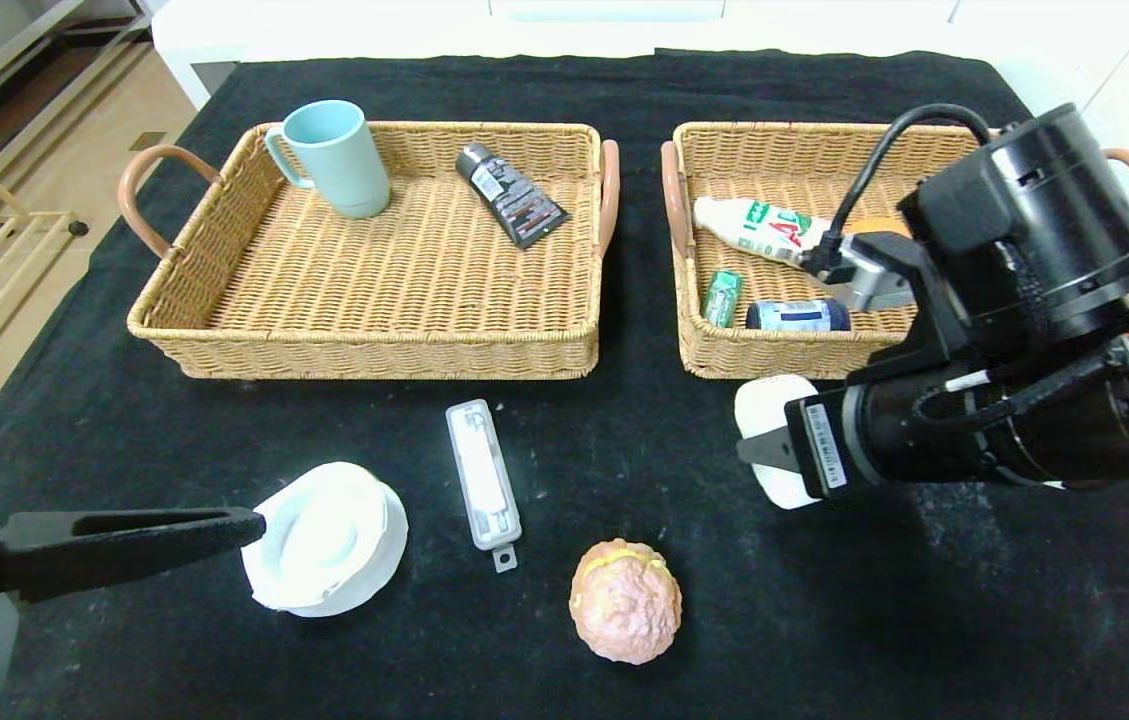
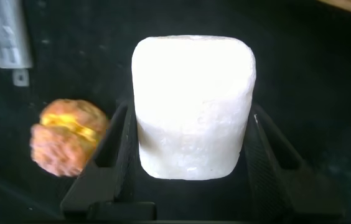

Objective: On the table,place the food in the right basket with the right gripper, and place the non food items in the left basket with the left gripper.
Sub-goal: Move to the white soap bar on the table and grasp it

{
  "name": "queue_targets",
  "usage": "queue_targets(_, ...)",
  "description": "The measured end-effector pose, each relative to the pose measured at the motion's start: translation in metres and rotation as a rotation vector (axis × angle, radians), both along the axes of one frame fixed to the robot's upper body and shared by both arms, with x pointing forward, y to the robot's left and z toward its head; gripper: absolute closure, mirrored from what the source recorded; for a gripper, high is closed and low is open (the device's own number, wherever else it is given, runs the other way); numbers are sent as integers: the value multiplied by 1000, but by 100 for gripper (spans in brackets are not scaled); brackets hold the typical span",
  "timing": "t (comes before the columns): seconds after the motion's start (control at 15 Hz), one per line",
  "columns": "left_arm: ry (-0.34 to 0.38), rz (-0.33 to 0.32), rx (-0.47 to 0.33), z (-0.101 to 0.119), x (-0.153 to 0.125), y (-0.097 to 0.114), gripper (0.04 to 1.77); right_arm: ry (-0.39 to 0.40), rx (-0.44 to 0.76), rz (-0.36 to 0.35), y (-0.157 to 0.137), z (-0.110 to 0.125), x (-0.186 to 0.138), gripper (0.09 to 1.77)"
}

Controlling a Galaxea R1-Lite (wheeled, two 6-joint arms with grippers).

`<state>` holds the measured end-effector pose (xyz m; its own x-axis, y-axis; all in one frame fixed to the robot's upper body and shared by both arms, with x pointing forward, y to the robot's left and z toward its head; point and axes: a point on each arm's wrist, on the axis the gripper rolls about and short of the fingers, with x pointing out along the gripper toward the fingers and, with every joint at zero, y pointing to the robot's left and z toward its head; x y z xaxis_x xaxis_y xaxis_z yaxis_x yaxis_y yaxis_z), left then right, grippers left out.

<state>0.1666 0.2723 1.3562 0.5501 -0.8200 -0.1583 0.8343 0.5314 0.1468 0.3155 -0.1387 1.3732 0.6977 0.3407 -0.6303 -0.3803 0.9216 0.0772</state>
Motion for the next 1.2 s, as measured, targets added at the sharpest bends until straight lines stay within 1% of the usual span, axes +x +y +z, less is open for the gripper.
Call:
queue_targets(0.2,0,0,0,0,0,0,9,-85,39,11,30,-5,9,81)
queue_targets(0.4,-3,0,-3,1,0,0,9,-114,67,32,53,-6,16,81)
queue_targets(0.6,-5,0,-4,2,0,0,9,-155,153,41,75,-7,21,81)
queue_targets(0.73,-5,-1,-3,1,0,0,9,-161,174,50,88,-15,24,81)
queue_targets(0.93,-6,-1,-2,1,0,0,9,-141,173,55,102,-30,27,81)
queue_targets(1.07,-8,-2,1,1,0,0,9,-156,218,57,112,-33,28,81)
queue_targets(1.2,-8,-2,3,1,0,0,9,-160,230,70,119,-37,27,81)
